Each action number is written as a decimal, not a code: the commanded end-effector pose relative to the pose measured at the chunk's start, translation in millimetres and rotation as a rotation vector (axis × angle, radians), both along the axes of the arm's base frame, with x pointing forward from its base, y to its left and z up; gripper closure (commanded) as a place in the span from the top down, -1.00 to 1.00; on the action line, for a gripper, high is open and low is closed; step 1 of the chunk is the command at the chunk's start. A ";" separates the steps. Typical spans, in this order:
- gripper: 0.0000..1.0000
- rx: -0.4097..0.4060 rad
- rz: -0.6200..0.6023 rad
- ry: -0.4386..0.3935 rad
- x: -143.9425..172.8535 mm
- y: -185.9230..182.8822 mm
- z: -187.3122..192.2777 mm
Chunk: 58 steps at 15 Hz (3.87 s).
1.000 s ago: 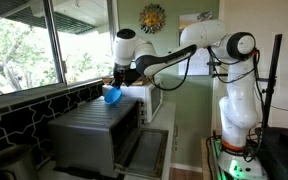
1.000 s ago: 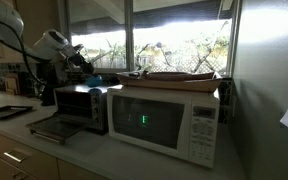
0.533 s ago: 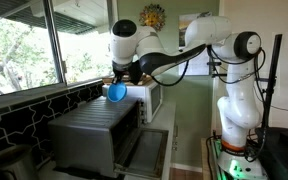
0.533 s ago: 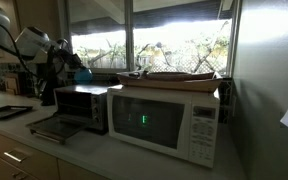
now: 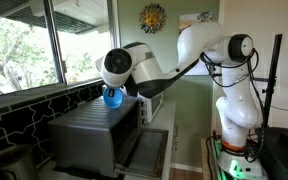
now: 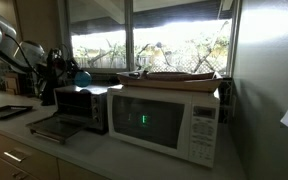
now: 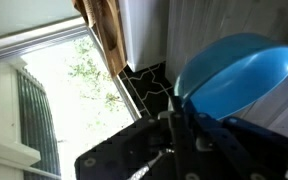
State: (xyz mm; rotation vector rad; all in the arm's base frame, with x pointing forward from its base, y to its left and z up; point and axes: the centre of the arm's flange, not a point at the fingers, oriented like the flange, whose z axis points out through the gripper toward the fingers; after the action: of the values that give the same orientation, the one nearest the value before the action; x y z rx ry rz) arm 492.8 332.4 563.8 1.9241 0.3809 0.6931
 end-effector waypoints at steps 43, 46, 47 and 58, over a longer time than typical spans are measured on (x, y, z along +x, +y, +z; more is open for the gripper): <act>0.27 -0.534 0.181 0.452 -11.4 8.2 -100.5; 0.72 -0.484 0.175 0.457 -11.2 8.4 -91.1; 0.84 -0.467 0.169 0.463 -10.5 7.4 -86.8; 1.00 -0.079 0.073 0.592 -1.0 -8.9 -51.8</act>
State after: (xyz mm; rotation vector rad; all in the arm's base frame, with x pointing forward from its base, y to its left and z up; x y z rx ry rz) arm 489.6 328.9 510.3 1.8890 0.8656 0.1355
